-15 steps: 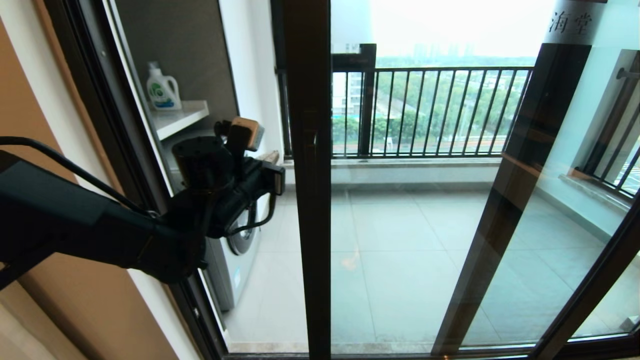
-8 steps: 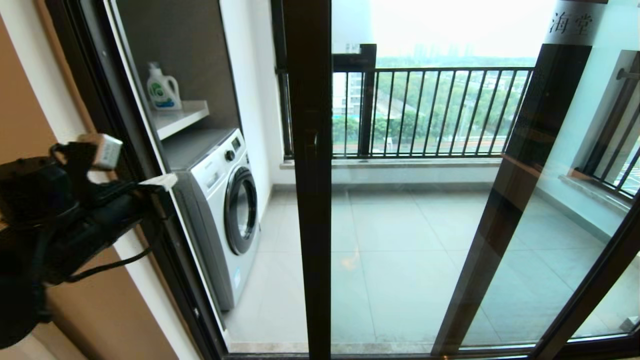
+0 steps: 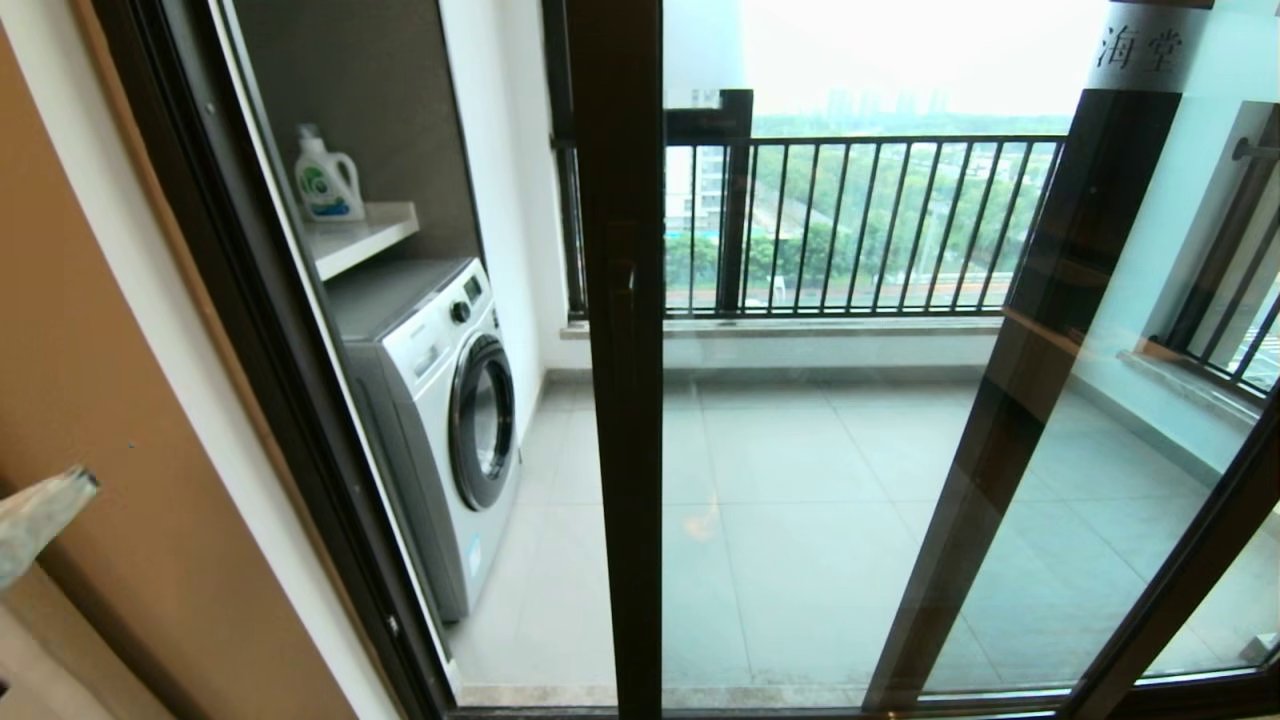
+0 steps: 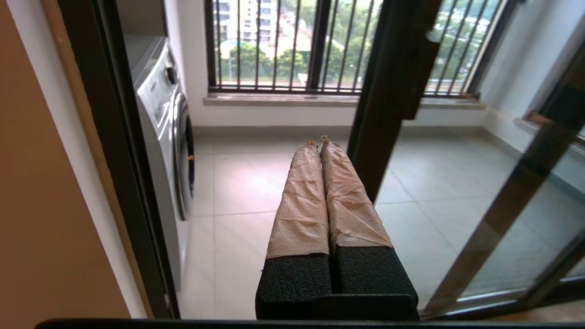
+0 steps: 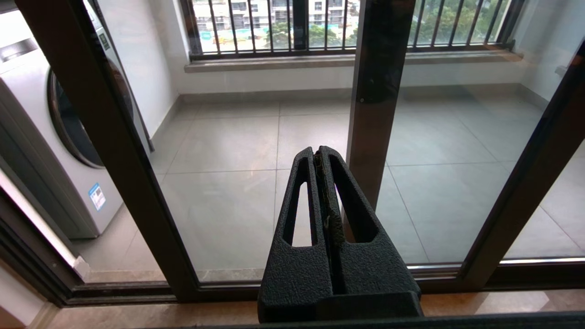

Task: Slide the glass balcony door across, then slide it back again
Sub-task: Open the slid door

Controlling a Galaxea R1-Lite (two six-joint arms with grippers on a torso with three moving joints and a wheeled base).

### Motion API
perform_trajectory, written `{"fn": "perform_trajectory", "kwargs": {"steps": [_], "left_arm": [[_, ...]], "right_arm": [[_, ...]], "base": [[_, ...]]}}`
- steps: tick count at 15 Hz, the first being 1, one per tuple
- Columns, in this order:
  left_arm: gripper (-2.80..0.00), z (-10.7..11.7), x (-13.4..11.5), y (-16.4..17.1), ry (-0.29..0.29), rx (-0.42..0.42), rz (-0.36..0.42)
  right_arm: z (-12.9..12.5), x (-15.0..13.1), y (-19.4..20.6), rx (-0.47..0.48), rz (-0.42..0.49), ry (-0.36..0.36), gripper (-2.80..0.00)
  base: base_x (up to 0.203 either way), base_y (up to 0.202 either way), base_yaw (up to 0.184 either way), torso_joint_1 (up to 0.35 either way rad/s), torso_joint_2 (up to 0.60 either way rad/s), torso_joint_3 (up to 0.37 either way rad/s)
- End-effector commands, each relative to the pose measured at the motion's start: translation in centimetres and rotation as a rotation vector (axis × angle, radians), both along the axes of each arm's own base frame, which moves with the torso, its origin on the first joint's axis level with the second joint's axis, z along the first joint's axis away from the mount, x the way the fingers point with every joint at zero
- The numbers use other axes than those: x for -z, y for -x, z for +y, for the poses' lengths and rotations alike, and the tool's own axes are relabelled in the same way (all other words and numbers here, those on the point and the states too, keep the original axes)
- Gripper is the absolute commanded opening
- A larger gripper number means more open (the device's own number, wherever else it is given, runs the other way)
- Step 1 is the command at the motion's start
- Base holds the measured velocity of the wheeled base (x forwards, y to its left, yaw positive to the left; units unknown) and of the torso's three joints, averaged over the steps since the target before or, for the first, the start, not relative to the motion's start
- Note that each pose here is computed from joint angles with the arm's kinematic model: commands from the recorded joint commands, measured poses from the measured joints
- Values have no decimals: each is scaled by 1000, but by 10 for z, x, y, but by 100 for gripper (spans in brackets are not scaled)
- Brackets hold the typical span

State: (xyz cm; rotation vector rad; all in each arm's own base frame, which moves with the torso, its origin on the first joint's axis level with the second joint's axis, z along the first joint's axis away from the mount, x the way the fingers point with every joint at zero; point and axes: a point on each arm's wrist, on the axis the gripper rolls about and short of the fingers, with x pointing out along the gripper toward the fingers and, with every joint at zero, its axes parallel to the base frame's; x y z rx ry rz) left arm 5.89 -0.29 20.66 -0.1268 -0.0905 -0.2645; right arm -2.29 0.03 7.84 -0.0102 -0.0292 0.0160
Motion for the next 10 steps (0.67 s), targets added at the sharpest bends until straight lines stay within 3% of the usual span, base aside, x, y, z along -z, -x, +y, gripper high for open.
{"fn": "perform_trajectory", "kwargs": {"steps": [1, 3, 5, 8, 10], "left_arm": [[-280, -5, 16, 59, 0, 35, -44], [-280, -6, 37, 81, 18, 150, 105], [-280, -5, 44, 88, 0, 163, 101], [-280, -5, 86, 100, -139, 102, 24], [-280, 0, 115, 92, -238, -105, 94]], "right_arm": [[0, 2, -1, -1, 9, -1, -280], [0, 2, -1, -1, 9, -1, -280], [0, 2, -1, -1, 9, 1, -280], [0, 2, -1, -1, 9, 1, -280], [0, 2, -1, -1, 9, 1, -280]], "base": [[0, 0, 0, 0, 0, 0], [0, 0, 0, 0, 0, 0], [0, 0, 0, 0, 0, 0], [0, 0, 0, 0, 0, 0], [0, 0, 0, 0, 0, 0]]}}
